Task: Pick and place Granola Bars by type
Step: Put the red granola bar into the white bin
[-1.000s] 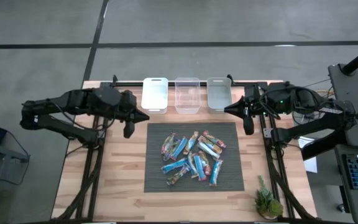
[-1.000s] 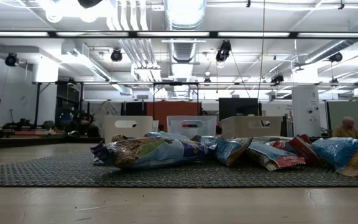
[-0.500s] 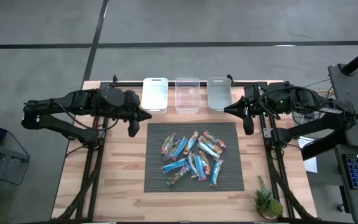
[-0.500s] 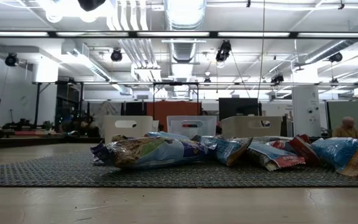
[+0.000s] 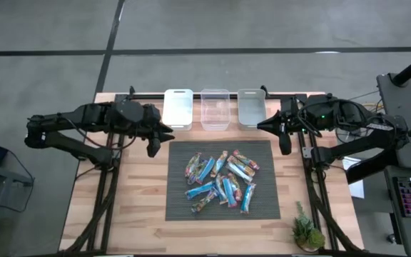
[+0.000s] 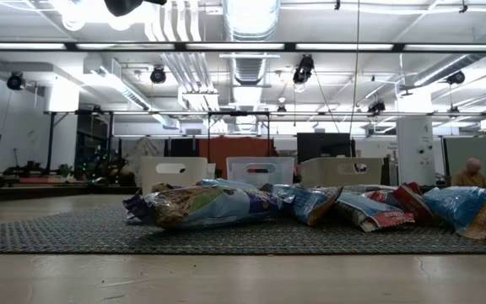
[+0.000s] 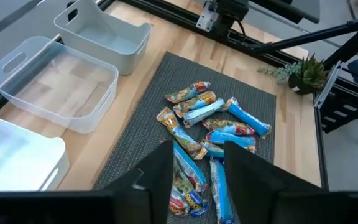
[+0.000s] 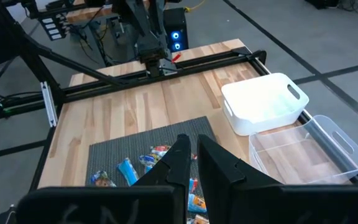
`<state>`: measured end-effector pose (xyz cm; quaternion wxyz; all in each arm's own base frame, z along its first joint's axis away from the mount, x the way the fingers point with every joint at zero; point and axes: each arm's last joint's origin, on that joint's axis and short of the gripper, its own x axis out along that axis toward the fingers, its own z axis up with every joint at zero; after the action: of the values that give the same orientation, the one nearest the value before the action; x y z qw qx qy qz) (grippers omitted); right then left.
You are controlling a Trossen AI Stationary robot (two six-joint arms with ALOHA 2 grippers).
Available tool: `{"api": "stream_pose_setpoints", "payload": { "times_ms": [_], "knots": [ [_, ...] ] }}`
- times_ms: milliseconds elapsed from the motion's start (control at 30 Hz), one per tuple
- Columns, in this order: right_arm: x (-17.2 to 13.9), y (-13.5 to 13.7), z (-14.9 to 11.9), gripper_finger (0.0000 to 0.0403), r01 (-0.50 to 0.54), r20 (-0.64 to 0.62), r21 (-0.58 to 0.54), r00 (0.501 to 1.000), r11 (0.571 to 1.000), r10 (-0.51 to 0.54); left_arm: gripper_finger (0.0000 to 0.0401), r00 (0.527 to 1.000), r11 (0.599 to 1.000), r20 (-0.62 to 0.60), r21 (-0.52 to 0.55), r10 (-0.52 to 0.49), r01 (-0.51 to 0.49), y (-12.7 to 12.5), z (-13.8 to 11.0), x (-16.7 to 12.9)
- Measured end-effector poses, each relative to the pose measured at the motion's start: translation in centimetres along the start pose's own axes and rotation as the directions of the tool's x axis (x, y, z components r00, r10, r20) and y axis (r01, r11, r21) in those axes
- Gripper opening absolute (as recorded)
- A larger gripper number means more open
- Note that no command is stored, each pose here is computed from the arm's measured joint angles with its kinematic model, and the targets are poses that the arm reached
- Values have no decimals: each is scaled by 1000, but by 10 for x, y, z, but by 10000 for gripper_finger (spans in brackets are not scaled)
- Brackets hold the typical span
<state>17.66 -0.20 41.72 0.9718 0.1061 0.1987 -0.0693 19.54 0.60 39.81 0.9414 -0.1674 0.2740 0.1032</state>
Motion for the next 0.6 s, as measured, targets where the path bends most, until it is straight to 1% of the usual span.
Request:
{"api": "stream_pose_setpoints", "payload": {
  "times_ms": [233, 433, 600],
  "knots": [
    [0, 0, 0, 22, 0, 0, 24, 1000, 1000, 0, 164, 999, 1000, -41, 5, 16, -15, -1, 0, 14],
    [0, 0, 0, 22, 0, 0, 31, 1000, 1000, 0, 167, 993, 999, -113, 4, 43, -42, -3, -1, 38],
    [0, 0, 0, 22, 0, 0, 31, 1000, 1000, 0, 167, 983, 998, -175, 19, 62, -59, -9, 10, 57]
  ]
}}
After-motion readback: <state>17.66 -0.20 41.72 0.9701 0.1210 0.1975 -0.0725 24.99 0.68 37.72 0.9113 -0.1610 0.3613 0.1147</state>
